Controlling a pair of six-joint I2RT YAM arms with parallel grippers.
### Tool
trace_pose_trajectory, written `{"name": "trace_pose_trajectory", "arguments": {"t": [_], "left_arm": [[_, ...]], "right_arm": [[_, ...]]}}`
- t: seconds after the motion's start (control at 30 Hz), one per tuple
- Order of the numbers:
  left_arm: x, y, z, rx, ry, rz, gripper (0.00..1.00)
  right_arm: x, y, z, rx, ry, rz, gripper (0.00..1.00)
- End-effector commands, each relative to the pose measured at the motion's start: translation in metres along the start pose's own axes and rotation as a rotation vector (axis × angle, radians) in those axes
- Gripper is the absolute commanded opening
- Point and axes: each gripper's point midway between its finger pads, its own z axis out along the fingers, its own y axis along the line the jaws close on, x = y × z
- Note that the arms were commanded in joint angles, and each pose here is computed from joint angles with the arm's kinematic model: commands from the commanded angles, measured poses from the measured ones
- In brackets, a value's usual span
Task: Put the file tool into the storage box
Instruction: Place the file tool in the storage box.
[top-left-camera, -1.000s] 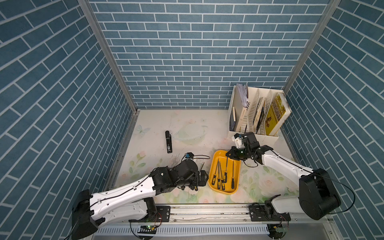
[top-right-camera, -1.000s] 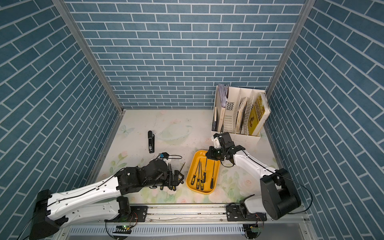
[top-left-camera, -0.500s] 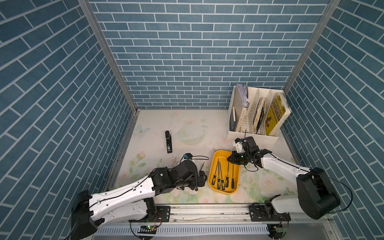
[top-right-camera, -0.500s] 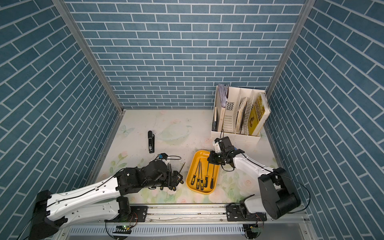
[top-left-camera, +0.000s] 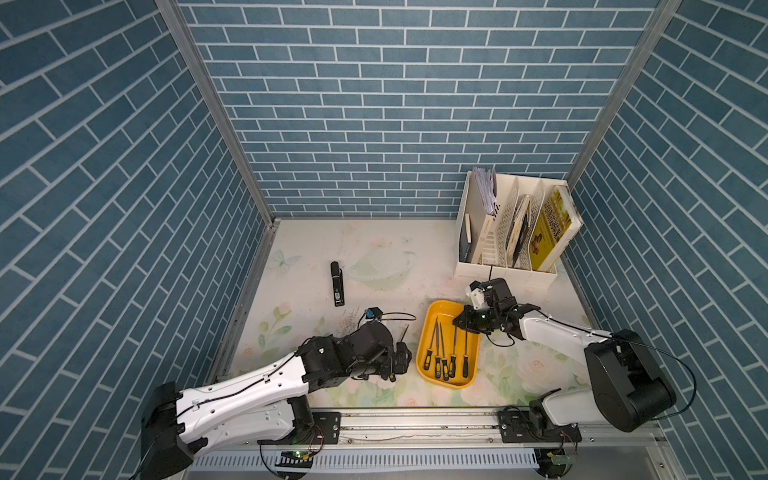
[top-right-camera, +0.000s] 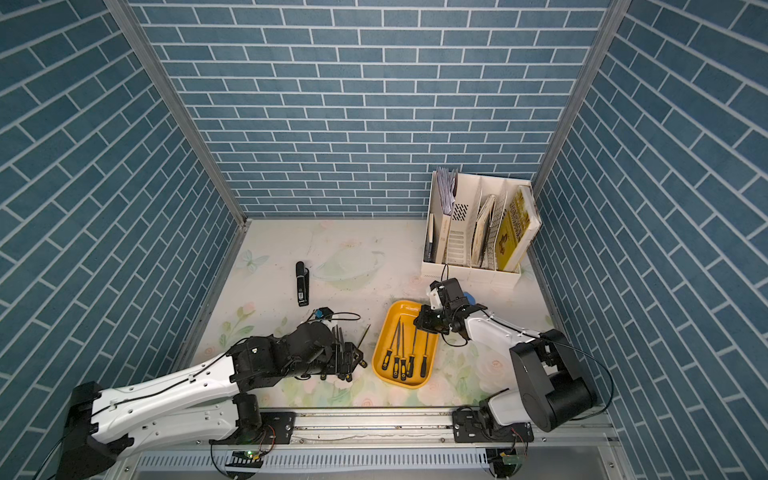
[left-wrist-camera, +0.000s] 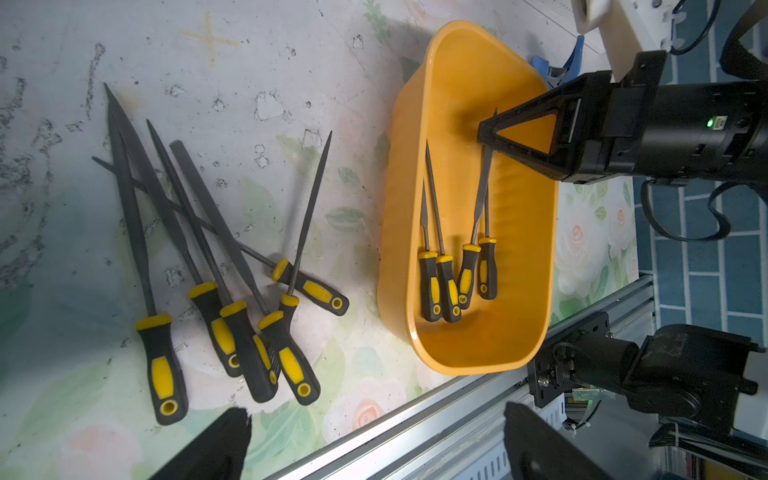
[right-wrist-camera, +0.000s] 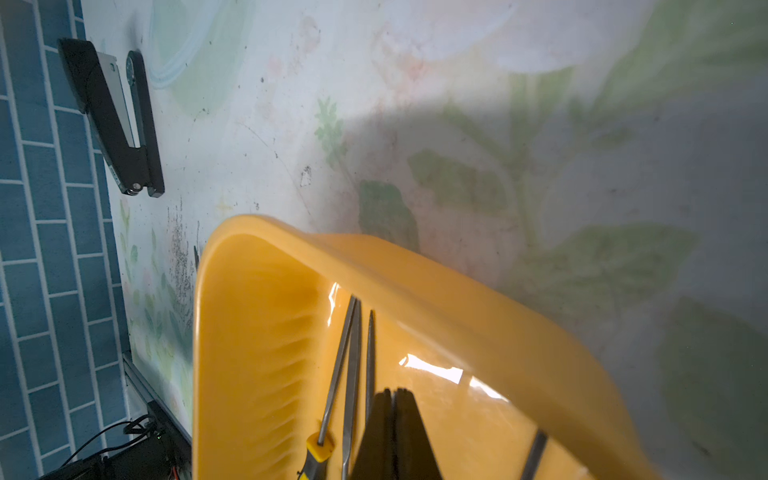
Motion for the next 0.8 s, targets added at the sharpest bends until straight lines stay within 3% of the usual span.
{"name": "trace_pose_trajectory", "arguments": {"t": [0.0, 0.23, 0.4, 0.77], "left_arm": [[0.002, 0.013, 0.0, -0.039, -0.004, -0.011, 1.0], [0.003, 0.022, -0.004, -0.062, -0.013, -0.035, 1.0], [0.008, 0.037, -0.003, -0.112, -0.008, -0.068, 1.0], [0.021, 0.079, 0.01, -0.284, 0.02, -0.098, 0.99]], "right_arm": [[0.007, -0.009, 0.005, 0.014, 0.017, 0.013, 0.04], [0.01, -0.012, 0.005, 0.026, 0.023, 0.018, 0.28], [0.005, -0.006, -0.002, 0.026, 0.006, 0.008, 0.33], [-0.022, 0.025, -0.027, -0.013, -0.059, -0.032, 0.35]]}}
